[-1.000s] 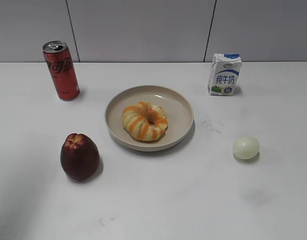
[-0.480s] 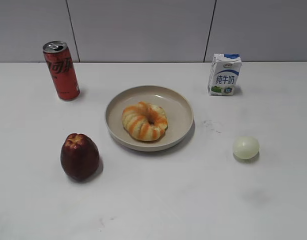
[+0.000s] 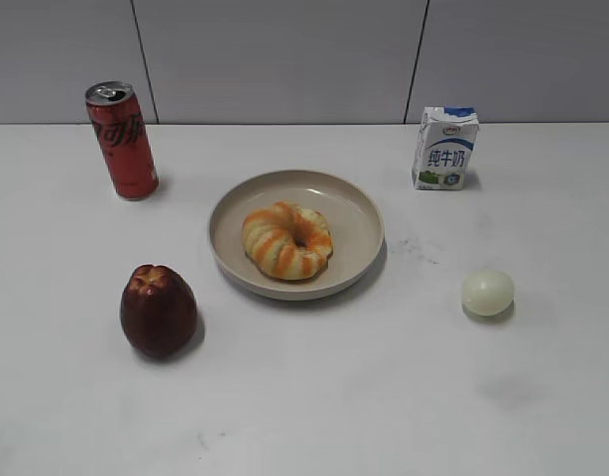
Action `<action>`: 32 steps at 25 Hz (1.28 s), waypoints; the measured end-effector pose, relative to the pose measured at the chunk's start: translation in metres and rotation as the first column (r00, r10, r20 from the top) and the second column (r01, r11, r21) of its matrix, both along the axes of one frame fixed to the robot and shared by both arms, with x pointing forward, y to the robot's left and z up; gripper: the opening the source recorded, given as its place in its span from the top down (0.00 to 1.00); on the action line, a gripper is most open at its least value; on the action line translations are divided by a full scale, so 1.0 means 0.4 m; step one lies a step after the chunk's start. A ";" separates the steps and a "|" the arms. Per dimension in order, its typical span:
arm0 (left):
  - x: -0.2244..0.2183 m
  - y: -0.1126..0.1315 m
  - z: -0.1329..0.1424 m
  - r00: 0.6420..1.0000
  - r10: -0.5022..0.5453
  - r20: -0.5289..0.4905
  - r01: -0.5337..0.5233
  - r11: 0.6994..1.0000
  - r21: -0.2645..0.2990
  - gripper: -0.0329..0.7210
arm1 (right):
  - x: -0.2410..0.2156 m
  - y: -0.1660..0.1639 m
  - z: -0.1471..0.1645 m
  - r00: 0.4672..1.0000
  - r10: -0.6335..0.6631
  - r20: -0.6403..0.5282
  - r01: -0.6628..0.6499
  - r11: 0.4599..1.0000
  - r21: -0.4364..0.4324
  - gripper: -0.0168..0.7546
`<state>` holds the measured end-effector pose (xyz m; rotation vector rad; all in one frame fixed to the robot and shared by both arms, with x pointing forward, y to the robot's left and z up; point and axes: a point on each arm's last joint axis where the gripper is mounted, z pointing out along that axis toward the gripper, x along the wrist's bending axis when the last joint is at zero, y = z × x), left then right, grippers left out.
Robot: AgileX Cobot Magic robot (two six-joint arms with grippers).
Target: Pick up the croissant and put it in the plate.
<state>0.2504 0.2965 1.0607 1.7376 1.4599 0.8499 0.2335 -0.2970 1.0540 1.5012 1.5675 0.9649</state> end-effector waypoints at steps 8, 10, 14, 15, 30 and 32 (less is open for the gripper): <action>0.002 -0.003 -0.012 1.000 -0.020 0.012 0.020 1.000 0.006 0.10 | 0.000 0.000 0.000 1.000 0.000 0.000 0.000 1.000 0.000 0.28; 0.002 -0.002 -0.012 1.000 -0.017 0.013 0.016 1.000 0.013 0.12 | 0.000 0.000 0.000 1.000 0.000 0.000 0.000 1.000 0.000 0.28; 0.003 -0.001 -0.012 1.000 -0.016 0.013 0.015 1.000 0.017 0.14 | 0.000 0.000 0.000 1.000 0.000 0.000 0.000 1.000 0.000 0.28; 0.003 -0.001 -0.012 1.000 -0.015 0.013 0.015 1.000 0.017 0.16 | 0.000 0.000 0.000 1.000 0.000 0.000 0.000 1.000 0.000 0.28; -0.044 0.002 -0.011 0.991 -0.002 0.133 0.001 1.000 0.011 0.47 | 0.000 0.000 0.000 1.000 0.000 0.001 0.000 1.000 0.000 0.28; -0.044 0.002 -0.012 0.991 -0.001 0.132 0.000 1.000 0.011 0.50 | 0.000 0.000 0.000 1.000 0.000 0.001 0.000 1.000 0.000 0.28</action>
